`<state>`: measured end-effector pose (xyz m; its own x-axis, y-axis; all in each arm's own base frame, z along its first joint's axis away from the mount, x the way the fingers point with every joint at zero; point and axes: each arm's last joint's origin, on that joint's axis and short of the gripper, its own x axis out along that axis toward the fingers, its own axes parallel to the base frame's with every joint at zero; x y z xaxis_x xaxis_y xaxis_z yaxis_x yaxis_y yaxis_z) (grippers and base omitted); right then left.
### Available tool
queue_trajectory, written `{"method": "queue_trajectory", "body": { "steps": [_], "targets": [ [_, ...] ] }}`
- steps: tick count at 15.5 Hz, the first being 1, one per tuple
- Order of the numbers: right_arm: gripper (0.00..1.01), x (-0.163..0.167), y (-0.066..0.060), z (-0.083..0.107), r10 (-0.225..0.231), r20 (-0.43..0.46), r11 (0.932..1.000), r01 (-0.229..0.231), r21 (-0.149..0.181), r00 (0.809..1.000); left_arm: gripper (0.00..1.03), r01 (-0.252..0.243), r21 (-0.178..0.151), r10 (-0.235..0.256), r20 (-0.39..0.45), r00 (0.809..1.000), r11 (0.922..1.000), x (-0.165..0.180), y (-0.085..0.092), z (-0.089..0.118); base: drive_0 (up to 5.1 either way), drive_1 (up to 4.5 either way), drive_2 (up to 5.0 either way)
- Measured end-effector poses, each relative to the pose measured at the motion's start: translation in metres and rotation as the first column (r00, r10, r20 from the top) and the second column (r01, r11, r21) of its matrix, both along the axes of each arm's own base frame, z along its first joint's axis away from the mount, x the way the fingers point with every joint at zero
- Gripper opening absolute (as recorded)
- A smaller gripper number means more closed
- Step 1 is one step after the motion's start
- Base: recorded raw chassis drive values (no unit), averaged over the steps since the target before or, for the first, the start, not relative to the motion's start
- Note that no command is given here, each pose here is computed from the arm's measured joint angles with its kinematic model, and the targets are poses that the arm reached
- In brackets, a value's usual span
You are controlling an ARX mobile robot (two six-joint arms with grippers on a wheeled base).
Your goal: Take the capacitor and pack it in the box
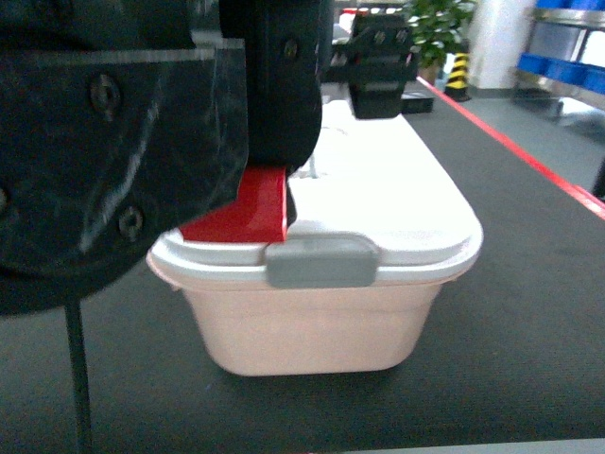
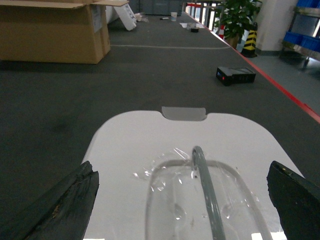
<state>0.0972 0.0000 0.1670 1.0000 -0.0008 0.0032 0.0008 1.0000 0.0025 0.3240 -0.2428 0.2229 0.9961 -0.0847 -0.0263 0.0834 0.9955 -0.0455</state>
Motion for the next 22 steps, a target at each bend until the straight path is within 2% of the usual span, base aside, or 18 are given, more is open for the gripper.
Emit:
{"method": "queue_trajectory", "body": {
  "steps": [3, 4, 6, 7, 8, 9, 10, 11, 13, 15, 16, 17, 20, 21, 22],
  "targets": [
    [0.98, 0.000, 0.000, 0.000, 0.000, 0.000, 1.0000, 0.000, 0.000, 1.000, 0.98, -0.033, 0.005, 0.032, 0.074, 0.997, 0.9994, -0.007, 0.041, 0.025, 0.0, 0.00, 0.0],
    [0.98, 0.000, 0.000, 0.000, 0.000, 0.000, 1.0000, 0.000, 0.000, 1.000, 0.98, -0.091, 0.019, 0.089, 0.094, 0.992, 0.9956, -0.021, 0.091, 0.030, 0.0, 0.00, 0.0],
    [0.98, 0.000, 0.000, 0.000, 0.000, 0.000, 1.0000, 0.000, 0.000, 1.000, 0.98, -0.146, 0.021, 0.142, 0.125, 0.982, 0.9891, -0.045, 0.133, 0.033, 0.0, 0.00, 0.0],
    [0.98, 0.000, 0.000, 0.000, 0.000, 0.000, 1.0000, 0.000, 0.000, 1.000, 0.98, -0.159, 0.027, 0.153, 0.162, 0.975, 0.9869, -0.065, 0.157, 0.035, 0.0, 0.00, 0.0],
    [0.98, 0.000, 0.000, 0.000, 0.000, 0.000, 1.0000, 0.000, 0.000, 1.000, 0.98, -0.161, 0.042, 0.151, 0.179, 0.972, 0.9860, -0.081, 0.172, 0.032, 0.0, 0.00, 0.0],
    [0.98, 0.000, 0.000, 0.000, 0.000, 0.000, 1.0000, 0.000, 0.000, 1.000, 0.98, -0.174, 0.074, 0.159, 0.167, 0.973, 0.9820, -0.102, 0.188, 0.022, 0.0, 0.00, 0.0],
    [0.98, 0.000, 0.000, 0.000, 0.000, 0.000, 1.0000, 0.000, 0.000, 1.000, 0.98, -0.174, 0.112, 0.159, 0.132, 0.978, 0.9783, -0.125, 0.199, 0.001, 0.0, 0.00, 0.0],
    [0.98, 0.000, 0.000, 0.000, 0.000, 0.000, 1.0000, 0.000, 0.000, 1.000, 0.98, -0.171, 0.130, 0.160, 0.094, 0.983, 0.9765, -0.141, 0.205, -0.015, 0.0, 0.00, 0.0],
    [0.98, 0.000, 0.000, 0.000, 0.000, 0.000, 1.0000, 0.000, 0.000, 1.000, 0.98, -0.185, 0.137, 0.179, 0.052, 0.982, 0.9732, -0.165, 0.213, -0.038, 0.0, 0.00, 0.0],
    [0.98, 0.000, 0.000, 0.000, 0.000, 0.000, 1.0000, 0.000, 0.000, 1.000, 0.98, -0.221, 0.106, 0.222, 0.000, 0.975, 0.9695, -0.185, 0.221, -0.059, 0.0, 0.00, 0.0],
    [0.98, 0.000, 0.000, 0.000, 0.001, 0.000, 1.0000, -0.001, 0.000, 1.000, 0.98, -0.226, 0.076, 0.225, 0.016, 0.974, 0.9712, -0.187, 0.221, -0.058, 0.0, 0.00, 0.0],
    [0.98, 0.000, 0.000, 0.000, 0.000, 0.000, 1.0000, 0.000, 0.000, 1.000, 0.98, -0.226, 0.066, 0.225, 0.020, 0.974, 0.9720, -0.186, 0.221, -0.057, 0.0, 0.00, 0.0],
    [0.98, 0.000, 0.000, 0.000, 0.000, 0.000, 1.0000, 0.000, 0.000, 1.000, 0.98, -0.223, 0.058, 0.223, 0.013, 0.975, 0.9730, -0.186, 0.221, -0.057, 0.0, 0.00, 0.0],
    [0.98, 0.000, 0.000, 0.000, 0.000, 0.000, 1.0000, 0.000, 0.000, 1.000, 0.94, -0.197, 0.052, 0.196, 0.025, 0.980, 0.9791, -0.186, 0.222, -0.057, 0.0, 0.00, 0.0],
    [0.98, 0.000, 0.000, 0.000, 0.000, 0.000, 1.0000, 0.000, 0.000, 1.000, 0.85, -0.156, 0.053, 0.155, 0.019, 0.988, 0.9864, -0.187, 0.225, -0.058, 0.0, 0.00, 0.0]
  ]
}}
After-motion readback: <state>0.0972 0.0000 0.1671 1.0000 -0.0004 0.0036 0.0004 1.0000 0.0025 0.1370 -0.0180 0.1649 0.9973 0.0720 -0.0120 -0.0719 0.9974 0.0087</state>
